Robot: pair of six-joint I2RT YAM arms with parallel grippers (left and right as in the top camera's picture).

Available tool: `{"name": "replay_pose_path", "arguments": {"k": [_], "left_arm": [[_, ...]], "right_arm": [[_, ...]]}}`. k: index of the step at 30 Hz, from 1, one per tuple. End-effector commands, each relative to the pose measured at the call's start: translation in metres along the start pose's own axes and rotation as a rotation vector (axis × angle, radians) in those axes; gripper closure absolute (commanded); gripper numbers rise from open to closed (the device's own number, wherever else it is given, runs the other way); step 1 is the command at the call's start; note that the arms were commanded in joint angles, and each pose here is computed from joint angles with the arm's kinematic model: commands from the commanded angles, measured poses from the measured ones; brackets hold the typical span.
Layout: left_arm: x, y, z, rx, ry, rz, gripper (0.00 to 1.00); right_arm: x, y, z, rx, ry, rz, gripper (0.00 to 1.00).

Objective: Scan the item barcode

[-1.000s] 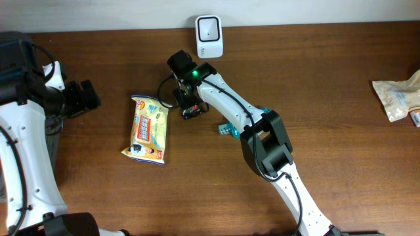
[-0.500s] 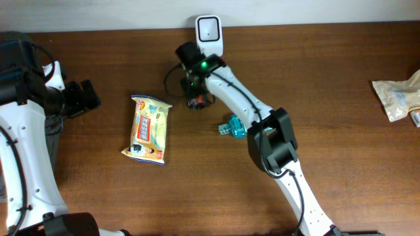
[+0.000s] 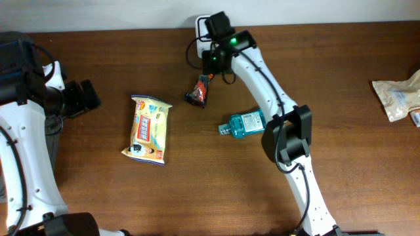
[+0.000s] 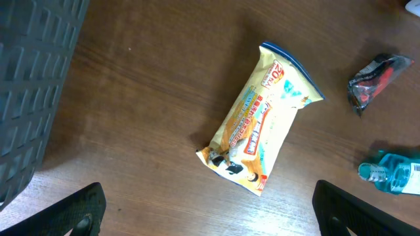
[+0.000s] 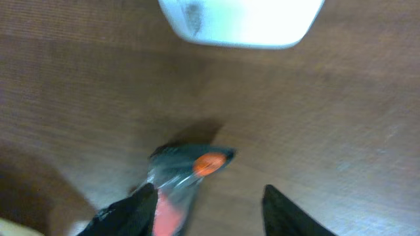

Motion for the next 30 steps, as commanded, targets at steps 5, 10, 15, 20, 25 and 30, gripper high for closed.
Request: {"name": "replay_pose_path", "arguments": {"k": [5, 10, 15, 20, 25, 30], "left_arm": [[-0.004, 0.0, -0.002, -0.007, -0.009, -0.012, 0.01], [-0.004, 0.0, -0.002, -0.007, -0.009, -0.012, 0.01], [-0.004, 0.0, -0.002, -0.007, -0.009, -0.012, 0.01], [-0.004, 0.0, -0.002, -0.007, -0.009, -0.012, 0.01], [-0.004, 0.0, -0.002, -0.007, -0.009, -0.012, 0.01], [-0.004, 0.0, -0.002, -0.007, -0.009, -0.011, 0.01]], "right_arm": [[0.004, 0.048, -0.023, 0.211, 0.0, -0.149, 0.33], [0.033, 0.049, -0.043, 0.26, 0.004, -0.25, 0.33], [0.058, 0.041, -0.05, 0.269, -0.01, -0.246, 0.32], [0.061, 0.039, -0.047, 0.275, -0.037, -0.236, 0.32], [0.061, 0.04, -0.046, 0.235, -0.039, -0.233, 0.38], [0.073, 0.037, -0.056, 0.229, 0.004, -0.248, 0.38]]}}
Point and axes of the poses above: each gripper's point midway between its finger pads, its own x axis out along the fingers, its own y axis along the line the jaws close on, z = x × y, the point moved 9 cm from there along -x, back along the fingers, and after that the axes turned 10 degrees about -x, right-handed, at the moved point
